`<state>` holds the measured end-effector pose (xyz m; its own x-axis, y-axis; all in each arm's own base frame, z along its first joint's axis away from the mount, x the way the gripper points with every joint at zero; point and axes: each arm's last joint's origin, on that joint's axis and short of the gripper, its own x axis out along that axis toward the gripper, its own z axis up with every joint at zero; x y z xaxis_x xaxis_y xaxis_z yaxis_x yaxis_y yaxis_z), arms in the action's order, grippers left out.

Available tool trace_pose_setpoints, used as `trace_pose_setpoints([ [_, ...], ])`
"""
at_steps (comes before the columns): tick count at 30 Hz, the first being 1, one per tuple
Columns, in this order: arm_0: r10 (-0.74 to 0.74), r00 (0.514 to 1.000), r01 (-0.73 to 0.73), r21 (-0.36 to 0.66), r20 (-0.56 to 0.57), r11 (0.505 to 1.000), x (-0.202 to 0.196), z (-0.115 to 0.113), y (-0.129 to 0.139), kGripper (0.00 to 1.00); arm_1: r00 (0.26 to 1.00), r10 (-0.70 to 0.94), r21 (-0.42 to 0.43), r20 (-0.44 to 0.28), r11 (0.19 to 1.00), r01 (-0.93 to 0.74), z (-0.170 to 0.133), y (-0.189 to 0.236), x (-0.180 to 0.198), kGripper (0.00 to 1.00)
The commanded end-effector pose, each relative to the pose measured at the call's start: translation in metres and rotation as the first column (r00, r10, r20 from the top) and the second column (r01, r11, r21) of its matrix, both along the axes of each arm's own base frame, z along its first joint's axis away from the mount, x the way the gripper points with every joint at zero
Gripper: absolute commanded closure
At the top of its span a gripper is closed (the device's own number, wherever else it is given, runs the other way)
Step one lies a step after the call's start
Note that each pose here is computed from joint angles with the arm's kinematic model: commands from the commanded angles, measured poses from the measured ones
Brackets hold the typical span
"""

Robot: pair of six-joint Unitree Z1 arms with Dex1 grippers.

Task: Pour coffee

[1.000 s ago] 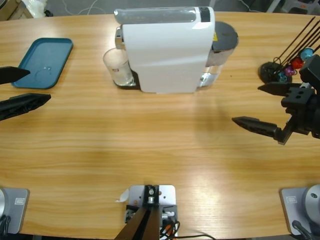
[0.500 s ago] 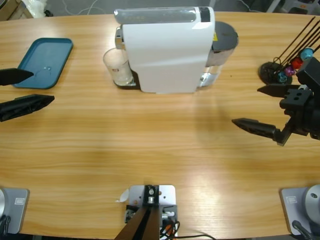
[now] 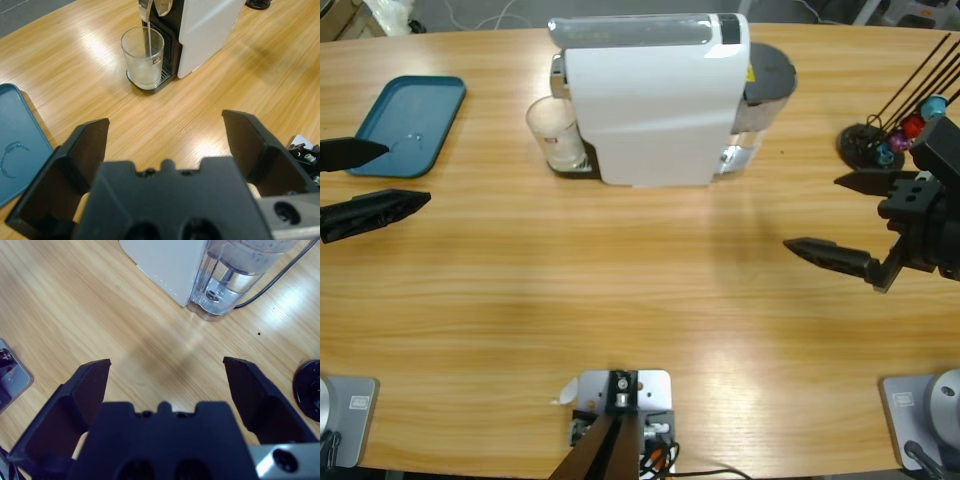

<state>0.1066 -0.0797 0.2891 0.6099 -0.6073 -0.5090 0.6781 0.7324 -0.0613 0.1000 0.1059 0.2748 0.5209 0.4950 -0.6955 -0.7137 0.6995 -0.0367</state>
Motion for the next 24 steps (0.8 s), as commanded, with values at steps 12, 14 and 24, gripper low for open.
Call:
trace_pose_setpoints([
  [12, -0.007, 0.999, 0.008, 0.026, -0.037, 1.0, 0.0019, -0.0113, -0.0026, 0.036, 1.0, 0.016, -0.053, -0.024, 0.998, -0.017, -0.0079, 0.0018, -0.0001, 0.0],
  [14, -0.007, 0.999, 0.008, 0.026, -0.037, 1.0, 0.0021, -0.0111, -0.0027, 0.036, 1.0, 0.014, -0.055, -0.024, 0.998, -0.016, -0.0079, 0.002, 0.0003, 0.0],
  [24, -0.008, 0.999, 0.009, 0.028, -0.042, 1.0, 0.0039, -0.0113, -0.004, 0.036, 1.0, 0.016, -0.057, -0.027, 0.998, -0.018, -0.0084, 0.0026, 0.0006, 0.0],
])
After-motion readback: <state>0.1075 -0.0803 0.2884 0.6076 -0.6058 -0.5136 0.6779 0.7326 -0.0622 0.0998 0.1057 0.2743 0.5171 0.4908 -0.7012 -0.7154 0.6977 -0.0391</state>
